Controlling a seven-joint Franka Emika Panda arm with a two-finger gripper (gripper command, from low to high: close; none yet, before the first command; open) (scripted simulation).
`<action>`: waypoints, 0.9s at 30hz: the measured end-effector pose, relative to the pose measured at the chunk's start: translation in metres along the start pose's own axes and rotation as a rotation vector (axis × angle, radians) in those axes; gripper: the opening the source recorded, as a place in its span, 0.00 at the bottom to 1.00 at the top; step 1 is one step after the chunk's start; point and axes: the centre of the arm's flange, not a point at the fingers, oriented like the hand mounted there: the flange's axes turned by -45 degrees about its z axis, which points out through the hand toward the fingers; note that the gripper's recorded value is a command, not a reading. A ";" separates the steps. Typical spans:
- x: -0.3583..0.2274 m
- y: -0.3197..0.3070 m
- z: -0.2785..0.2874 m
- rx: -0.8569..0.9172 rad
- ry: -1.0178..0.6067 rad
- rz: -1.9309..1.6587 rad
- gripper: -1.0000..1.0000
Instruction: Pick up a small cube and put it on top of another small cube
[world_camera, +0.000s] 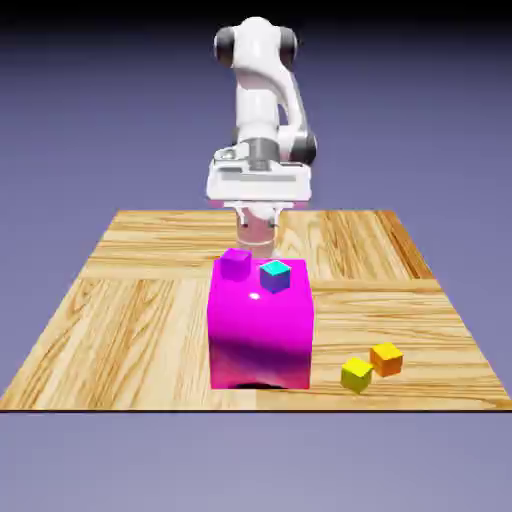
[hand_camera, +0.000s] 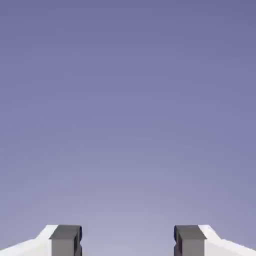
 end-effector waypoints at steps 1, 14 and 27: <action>0.001 -0.007 0.011 0.012 -0.030 -0.028 0.50; -0.031 -0.121 0.148 0.190 -0.409 -0.417 0.50; -0.125 -0.214 0.257 0.339 -0.677 -0.701 0.50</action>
